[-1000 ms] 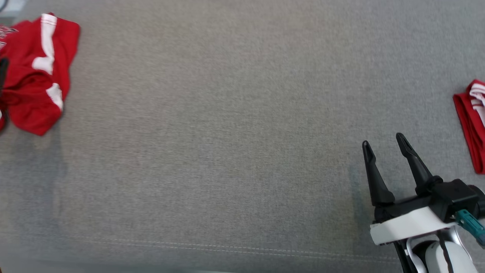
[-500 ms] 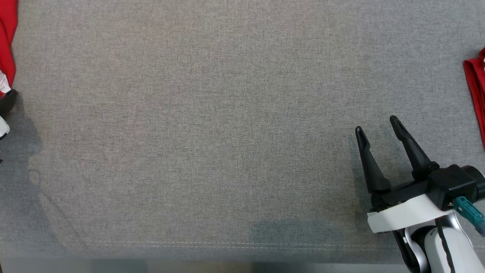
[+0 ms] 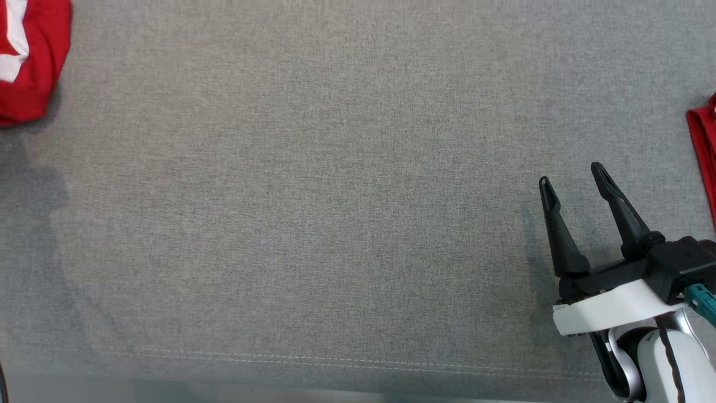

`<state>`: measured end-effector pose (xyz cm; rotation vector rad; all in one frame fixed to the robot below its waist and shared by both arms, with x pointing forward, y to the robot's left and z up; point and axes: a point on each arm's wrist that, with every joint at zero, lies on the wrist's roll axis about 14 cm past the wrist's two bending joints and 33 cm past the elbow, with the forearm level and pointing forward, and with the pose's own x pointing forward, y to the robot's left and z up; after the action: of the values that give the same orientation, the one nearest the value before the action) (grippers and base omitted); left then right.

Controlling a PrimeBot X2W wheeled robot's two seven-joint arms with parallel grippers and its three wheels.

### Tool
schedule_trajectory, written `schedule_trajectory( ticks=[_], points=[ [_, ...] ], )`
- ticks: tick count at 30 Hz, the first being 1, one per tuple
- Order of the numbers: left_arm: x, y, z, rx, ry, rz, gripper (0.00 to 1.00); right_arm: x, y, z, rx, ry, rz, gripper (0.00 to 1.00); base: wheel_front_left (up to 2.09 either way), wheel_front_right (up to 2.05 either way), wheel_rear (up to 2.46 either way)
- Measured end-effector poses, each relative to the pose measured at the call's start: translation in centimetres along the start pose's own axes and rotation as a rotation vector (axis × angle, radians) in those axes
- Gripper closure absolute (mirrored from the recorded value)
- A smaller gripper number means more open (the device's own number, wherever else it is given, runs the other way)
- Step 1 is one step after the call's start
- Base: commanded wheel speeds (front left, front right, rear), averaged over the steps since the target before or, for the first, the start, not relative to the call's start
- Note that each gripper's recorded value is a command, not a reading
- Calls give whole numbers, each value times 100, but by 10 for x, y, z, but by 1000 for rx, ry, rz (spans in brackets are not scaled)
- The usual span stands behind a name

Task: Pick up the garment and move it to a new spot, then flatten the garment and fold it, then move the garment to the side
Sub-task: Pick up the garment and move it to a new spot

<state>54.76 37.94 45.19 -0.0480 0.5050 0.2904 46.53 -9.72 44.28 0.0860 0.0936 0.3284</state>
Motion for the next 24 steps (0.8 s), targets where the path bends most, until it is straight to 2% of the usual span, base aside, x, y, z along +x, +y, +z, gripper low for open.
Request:
schedule_trajectory(
  ticks=[7, 11, 14, 17, 24],
  points=[
    [-36, -5, 76, 9, -302, -55, 100, -7, 8, 25, -2, -57, 9, 0, 0, 0, 0],
    [-60, -24, 89, 13, -416, -127, 100, -21, 9, 35, 3, -78, -6, 0, 0, 0, 0],
    [-77, -63, 69, -10, -440, -222, 100, -31, 3, 42, 5, -92, -37, 0, 0, 0, 0],
    [-96, -118, 39, -46, -424, -339, 100, -39, -1, 45, 9, -99, -60, 0, 0, 0, 0],
    [-145, -239, -29, -84, -249, -618, 100, -57, -23, 44, 2, -93, -138, 0, 0, 0, 0]
  ],
)
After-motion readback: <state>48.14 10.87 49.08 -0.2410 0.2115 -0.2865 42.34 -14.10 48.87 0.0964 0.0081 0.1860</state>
